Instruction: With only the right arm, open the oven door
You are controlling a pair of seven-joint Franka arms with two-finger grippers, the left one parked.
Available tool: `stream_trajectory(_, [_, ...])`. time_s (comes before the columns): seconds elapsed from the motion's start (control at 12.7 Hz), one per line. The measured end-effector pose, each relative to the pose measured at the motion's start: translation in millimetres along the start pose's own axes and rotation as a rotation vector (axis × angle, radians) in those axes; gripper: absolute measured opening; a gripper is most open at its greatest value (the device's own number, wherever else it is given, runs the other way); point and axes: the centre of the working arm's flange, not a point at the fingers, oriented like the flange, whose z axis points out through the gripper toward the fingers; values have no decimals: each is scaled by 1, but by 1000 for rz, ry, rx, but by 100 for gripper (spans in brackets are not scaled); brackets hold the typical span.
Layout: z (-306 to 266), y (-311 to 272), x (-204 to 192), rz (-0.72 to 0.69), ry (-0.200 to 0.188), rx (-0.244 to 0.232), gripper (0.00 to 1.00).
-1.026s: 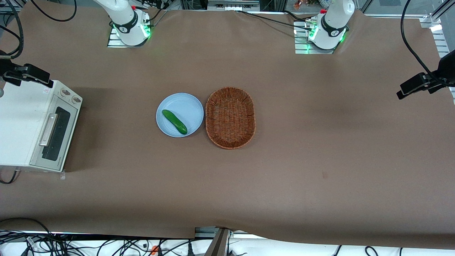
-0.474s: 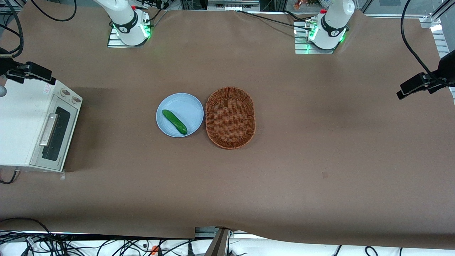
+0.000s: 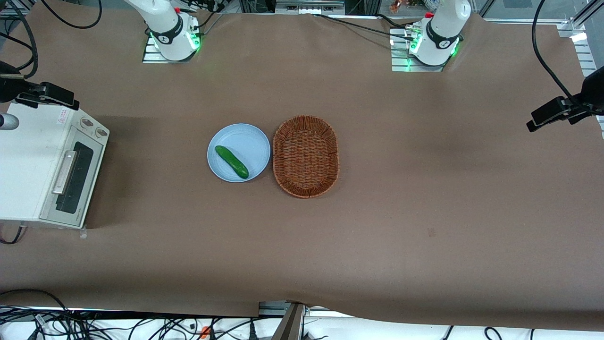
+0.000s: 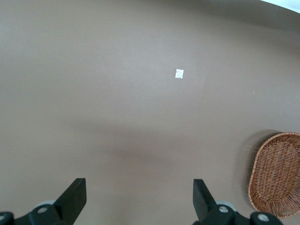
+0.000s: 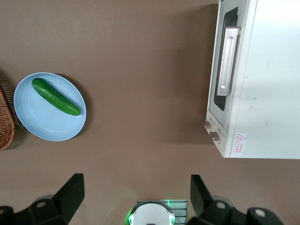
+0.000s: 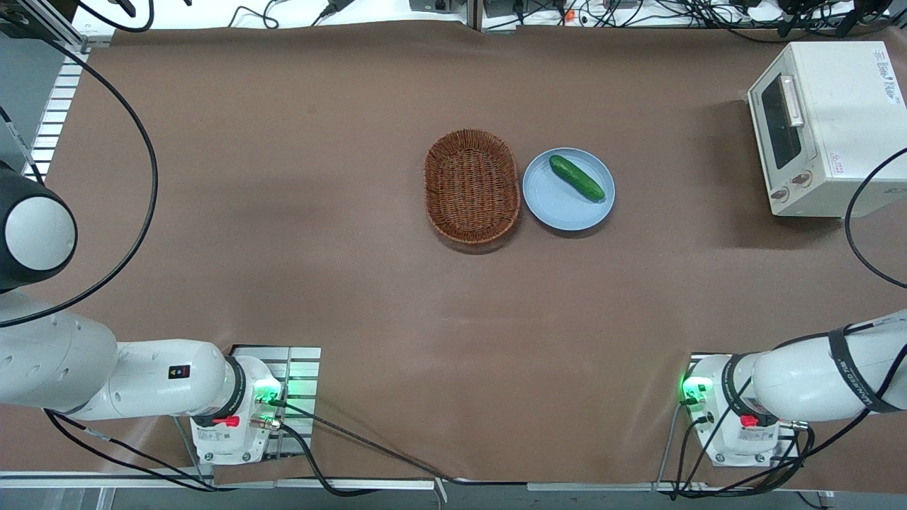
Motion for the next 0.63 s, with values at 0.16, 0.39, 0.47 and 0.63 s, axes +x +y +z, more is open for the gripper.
stream_trajectory(0.16, [0,0,0,0,-2,0,100])
stream_trajectory(0.39, [4,0,0,0,-17,-1,100])
stream_trajectory(0.47, [8,-1,2,0,-27,-2,100])
stream_trajectory(0.63, [22,-2,10,0,-57,-6,100])
